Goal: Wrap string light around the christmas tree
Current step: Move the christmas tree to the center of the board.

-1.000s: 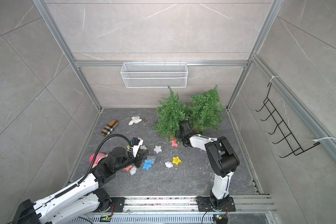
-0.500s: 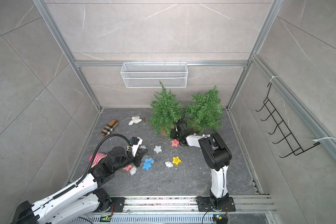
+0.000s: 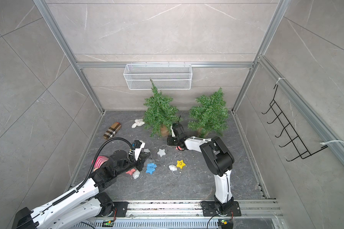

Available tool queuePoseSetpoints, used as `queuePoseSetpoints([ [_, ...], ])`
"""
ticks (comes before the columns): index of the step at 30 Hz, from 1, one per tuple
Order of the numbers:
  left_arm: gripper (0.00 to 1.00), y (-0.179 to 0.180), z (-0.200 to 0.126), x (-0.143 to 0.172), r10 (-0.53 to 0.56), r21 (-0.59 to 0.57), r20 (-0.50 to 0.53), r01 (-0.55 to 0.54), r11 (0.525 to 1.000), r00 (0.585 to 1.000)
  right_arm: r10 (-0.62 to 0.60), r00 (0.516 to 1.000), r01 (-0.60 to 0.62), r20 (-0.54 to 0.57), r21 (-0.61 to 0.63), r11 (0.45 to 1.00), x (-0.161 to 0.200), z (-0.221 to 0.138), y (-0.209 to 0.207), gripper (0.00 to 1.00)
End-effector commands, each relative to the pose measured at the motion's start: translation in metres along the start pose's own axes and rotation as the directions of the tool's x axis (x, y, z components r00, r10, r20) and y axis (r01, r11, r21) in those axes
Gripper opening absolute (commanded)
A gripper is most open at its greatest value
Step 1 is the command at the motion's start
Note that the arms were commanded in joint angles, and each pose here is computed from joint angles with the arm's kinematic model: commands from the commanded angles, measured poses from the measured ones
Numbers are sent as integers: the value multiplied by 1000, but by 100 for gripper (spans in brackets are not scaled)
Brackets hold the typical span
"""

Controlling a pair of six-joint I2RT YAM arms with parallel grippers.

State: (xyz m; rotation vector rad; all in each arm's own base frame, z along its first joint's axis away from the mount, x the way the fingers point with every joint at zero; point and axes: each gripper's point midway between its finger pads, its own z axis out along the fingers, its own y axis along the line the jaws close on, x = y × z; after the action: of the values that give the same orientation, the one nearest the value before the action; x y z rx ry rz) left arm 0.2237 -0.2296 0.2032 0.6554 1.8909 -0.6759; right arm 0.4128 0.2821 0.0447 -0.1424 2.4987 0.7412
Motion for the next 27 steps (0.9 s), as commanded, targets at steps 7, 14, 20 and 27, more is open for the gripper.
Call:
queuePoseSetpoints([
  [7,0,18,-29,-37,33,-131,42,-27,991,999,223,972,-235,-75,-307,922,26,-57,77,52],
  [14,0,39,-39,-24,37,-244,-43,-46,969,998,408,912,-356,30,-434,828,-1,-42,138,64],
  [20,0,39,-42,-25,27,-245,-43,-37,969,999,499,855,-390,144,-456,800,-35,-17,161,65],
  [27,0,36,-44,-22,16,-229,-43,-25,973,999,568,789,-446,237,-415,793,-56,9,153,60],
])
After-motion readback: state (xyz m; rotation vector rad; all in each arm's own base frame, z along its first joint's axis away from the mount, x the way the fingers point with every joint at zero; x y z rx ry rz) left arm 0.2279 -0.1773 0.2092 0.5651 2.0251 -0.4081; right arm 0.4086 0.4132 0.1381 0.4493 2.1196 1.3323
